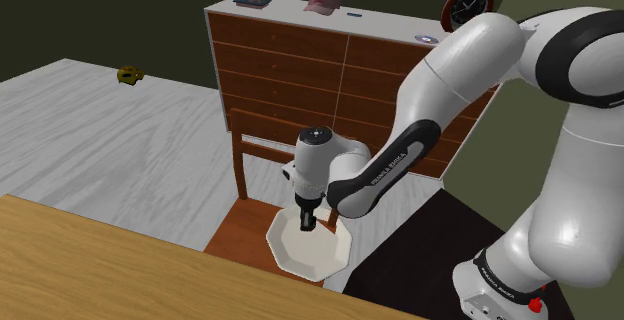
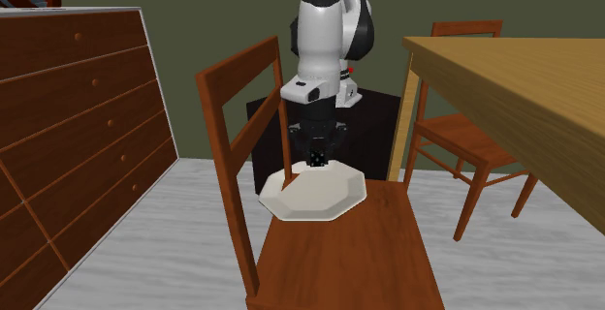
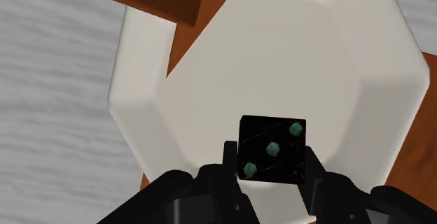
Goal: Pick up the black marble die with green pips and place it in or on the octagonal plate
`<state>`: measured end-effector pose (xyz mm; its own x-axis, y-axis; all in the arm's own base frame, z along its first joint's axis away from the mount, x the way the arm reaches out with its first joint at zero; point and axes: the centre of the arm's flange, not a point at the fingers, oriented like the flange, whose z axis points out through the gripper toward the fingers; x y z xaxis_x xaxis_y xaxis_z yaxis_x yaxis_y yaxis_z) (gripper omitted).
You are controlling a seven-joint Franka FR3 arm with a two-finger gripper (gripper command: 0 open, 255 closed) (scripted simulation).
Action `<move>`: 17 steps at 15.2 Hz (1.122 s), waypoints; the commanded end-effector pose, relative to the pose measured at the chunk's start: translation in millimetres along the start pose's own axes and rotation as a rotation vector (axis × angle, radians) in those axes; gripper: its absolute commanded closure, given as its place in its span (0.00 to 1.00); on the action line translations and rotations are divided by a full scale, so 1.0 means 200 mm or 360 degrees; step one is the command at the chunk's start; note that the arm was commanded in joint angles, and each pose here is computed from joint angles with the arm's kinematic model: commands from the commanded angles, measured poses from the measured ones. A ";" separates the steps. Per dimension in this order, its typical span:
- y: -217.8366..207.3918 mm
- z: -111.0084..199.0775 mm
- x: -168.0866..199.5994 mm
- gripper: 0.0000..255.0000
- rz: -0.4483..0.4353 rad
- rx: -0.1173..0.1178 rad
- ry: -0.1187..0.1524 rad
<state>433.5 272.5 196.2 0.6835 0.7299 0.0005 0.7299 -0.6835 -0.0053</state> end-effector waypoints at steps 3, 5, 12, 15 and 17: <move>0.03 0.08 -0.08 1.00 -0.0001 -0.0001 0.0000; 0.03 0.14 -0.08 1.00 -0.0001 -0.0001 0.0000; 0.03 0.32 -0.08 1.00 -0.0001 -0.0001 0.0000; 0.03 0.34 -0.08 1.00 -0.0001 -0.0001 0.0000; 0.03 0.34 -0.08 1.00 -0.0001 -0.0001 0.0000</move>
<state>426.9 256.7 129.0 0.6825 0.7309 0.0010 0.7309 -0.6824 -0.0048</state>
